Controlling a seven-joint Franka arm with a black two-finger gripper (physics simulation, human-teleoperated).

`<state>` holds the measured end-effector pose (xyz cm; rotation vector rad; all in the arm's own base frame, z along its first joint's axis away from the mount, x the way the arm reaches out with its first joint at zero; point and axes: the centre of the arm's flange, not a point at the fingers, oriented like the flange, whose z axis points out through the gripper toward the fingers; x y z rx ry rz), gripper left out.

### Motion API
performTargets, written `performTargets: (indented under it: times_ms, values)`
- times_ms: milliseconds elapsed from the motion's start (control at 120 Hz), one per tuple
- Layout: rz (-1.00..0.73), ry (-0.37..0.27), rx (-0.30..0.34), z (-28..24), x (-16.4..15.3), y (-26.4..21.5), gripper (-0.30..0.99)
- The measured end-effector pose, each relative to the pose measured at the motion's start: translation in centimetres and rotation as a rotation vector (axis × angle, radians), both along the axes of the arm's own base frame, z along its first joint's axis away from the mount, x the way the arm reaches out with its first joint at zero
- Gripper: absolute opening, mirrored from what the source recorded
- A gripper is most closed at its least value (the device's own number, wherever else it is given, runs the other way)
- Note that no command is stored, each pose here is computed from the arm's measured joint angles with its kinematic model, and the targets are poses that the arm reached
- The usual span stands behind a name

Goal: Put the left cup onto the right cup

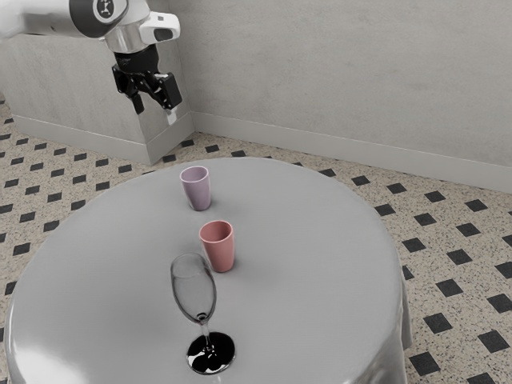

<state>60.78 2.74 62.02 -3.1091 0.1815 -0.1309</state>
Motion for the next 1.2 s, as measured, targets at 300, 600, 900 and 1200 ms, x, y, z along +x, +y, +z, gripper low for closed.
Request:
performTargets:
  times_ms: [300, 600, 900, 1200]
  values:
    - [-0.001, 0.011, -0.001, -0.3, 0.1, 0.0, 0.69]
    - [0.021, 0.0, 0.016, -3.3, 7.1, 0.8, 0.69]
    - [0.105, 0.031, 0.031, -14.3, 15.0, 7.8, 0.69]
    - [0.118, 0.026, -0.026, -23.5, 17.7, 9.0, 0.69]
